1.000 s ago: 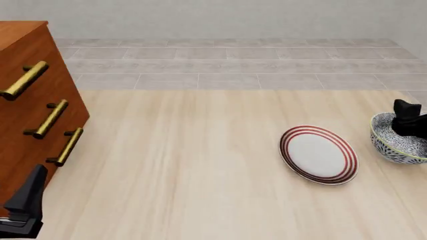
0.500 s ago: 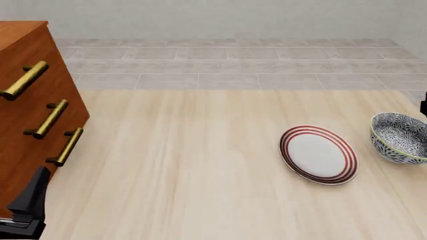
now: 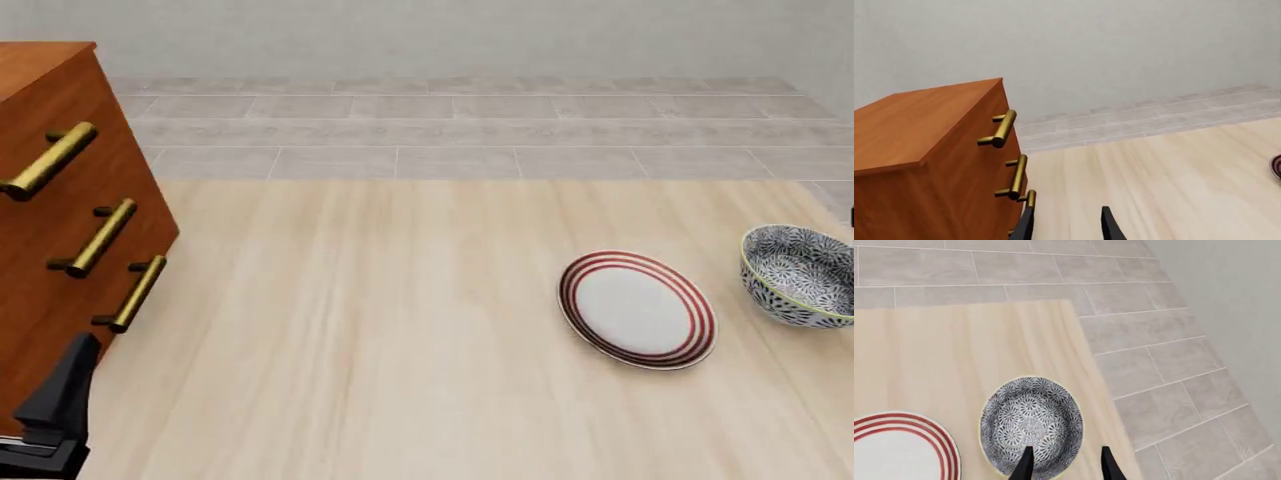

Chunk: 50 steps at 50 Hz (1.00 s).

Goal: Put the bowl on top of the cabinet.

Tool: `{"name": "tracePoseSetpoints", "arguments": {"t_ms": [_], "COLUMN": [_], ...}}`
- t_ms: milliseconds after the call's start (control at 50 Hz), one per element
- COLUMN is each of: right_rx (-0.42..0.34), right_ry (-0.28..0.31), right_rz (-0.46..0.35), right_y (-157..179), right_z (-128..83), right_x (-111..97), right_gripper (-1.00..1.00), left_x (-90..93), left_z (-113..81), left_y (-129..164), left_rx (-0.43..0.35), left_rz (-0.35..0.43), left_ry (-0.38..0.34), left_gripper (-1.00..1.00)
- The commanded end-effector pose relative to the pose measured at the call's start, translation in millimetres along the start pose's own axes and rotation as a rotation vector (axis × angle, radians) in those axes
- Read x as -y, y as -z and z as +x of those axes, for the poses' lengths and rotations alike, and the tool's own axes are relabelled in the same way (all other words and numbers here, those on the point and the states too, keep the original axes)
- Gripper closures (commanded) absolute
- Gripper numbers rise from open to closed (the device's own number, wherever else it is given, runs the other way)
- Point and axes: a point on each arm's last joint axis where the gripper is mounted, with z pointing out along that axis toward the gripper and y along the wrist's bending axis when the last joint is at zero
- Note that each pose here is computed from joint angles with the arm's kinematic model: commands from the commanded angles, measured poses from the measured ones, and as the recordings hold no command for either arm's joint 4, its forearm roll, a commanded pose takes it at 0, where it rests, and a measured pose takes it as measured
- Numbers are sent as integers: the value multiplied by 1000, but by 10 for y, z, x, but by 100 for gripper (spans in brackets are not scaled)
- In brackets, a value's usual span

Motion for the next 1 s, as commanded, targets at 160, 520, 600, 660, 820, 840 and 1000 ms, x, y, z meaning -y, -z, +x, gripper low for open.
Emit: {"name": "tracePoseSetpoints", "arguments": {"t_ms": [160,520,600,660,820,840,1000], "right_rx": [-100,-165,-186,-198,-258,-258,-299], "right_ry": [-4,-18,-23,-24,-25,-25,-26], "right_rz": [-3,-13,-19,-20,-37,-37,-35], "right_y": [-610,-1057,-1172,-1232,-1464,-1464,-1585], "right_z": [75,199,278,322,530,530,677], "right_x": [124,171,154,160,137,137,197], "right_gripper": [-100,-100,-100,-100,-100,-100,-100], "left_x": [-3,2,3,4,2,3,-9], "left_z": [17,80,91,101,111,111,74], "left_y": [-1,-8,-9,-10,-11,-11,-7], "left_rx": [-7,-16,-18,-20,-19,-19,-14], "left_rz": [-9,-16,-16,-17,-22,-22,-34], "left_ry": [1,-2,-5,-6,3,3,15], "left_gripper": [-100,-100,-100,-100,-100,-100,-100]}}
